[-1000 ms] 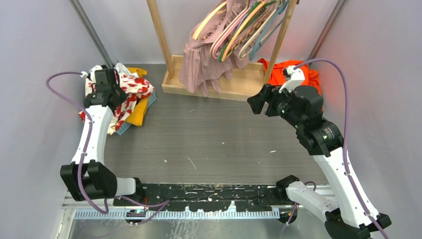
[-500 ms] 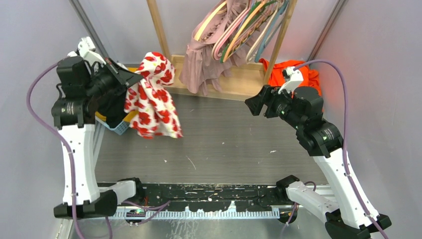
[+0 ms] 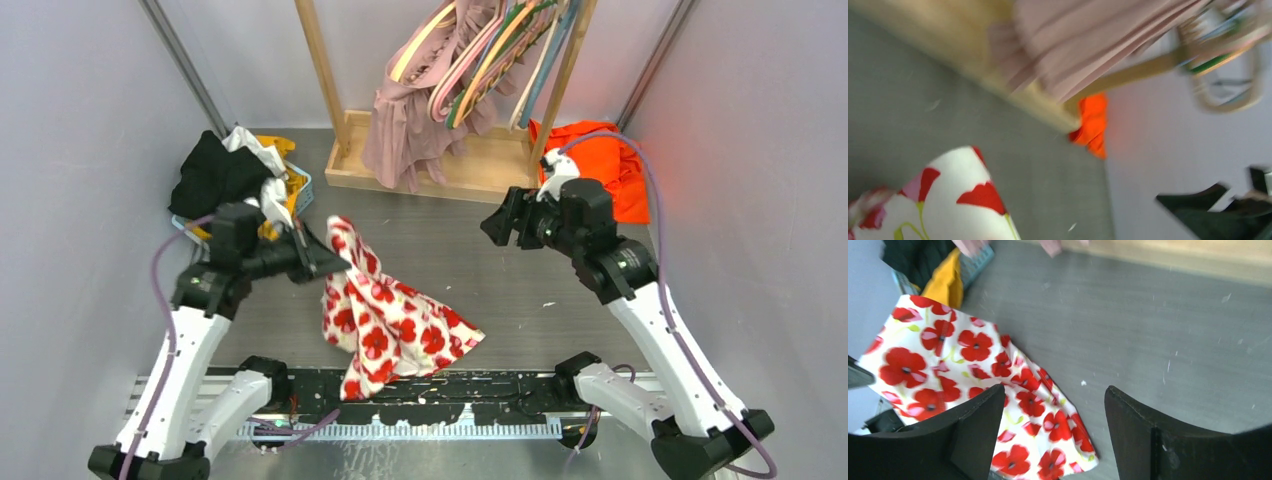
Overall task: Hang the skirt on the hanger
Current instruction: Flatten out the skirt at the center of the board.
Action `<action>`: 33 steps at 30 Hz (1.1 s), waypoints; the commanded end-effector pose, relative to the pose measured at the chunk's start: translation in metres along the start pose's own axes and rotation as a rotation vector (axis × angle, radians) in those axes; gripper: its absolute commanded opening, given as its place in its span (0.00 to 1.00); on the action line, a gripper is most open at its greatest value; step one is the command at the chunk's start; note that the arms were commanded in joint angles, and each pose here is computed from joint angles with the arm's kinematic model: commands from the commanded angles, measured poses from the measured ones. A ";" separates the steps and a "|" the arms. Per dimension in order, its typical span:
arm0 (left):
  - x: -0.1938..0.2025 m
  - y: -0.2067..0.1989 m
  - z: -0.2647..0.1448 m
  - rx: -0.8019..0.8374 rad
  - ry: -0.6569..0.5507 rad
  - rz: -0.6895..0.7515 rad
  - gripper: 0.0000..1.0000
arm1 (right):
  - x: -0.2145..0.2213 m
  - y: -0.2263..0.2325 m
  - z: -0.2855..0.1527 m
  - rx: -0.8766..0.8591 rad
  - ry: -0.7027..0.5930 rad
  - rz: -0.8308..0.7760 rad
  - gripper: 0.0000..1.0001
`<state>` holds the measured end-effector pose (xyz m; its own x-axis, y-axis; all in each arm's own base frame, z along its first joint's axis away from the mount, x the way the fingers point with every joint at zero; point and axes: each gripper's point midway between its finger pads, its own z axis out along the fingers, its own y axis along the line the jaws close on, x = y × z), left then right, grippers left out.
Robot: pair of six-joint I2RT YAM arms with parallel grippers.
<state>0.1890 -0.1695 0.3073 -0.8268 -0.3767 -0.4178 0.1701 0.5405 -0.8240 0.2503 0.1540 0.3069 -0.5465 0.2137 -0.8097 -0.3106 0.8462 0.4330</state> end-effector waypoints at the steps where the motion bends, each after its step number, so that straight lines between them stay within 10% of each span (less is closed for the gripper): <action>1: 0.053 0.079 0.037 -0.170 0.083 -0.072 0.04 | 0.040 -0.009 0.027 -0.015 0.121 0.051 0.77; 12: 0.130 0.154 0.038 -0.324 0.167 -0.186 0.19 | 0.116 -0.003 0.110 -0.087 0.383 0.070 0.68; 33: 0.149 0.227 0.017 -0.580 0.055 -0.208 0.18 | 0.166 0.053 0.235 -0.253 0.499 -0.063 0.71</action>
<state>0.1114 -0.1227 0.0540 -0.8473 -0.4877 -0.2103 -0.2993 0.7656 -0.5694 0.3228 0.3287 0.0975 -0.8415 -0.1103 -0.5288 -0.4186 0.7519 0.5094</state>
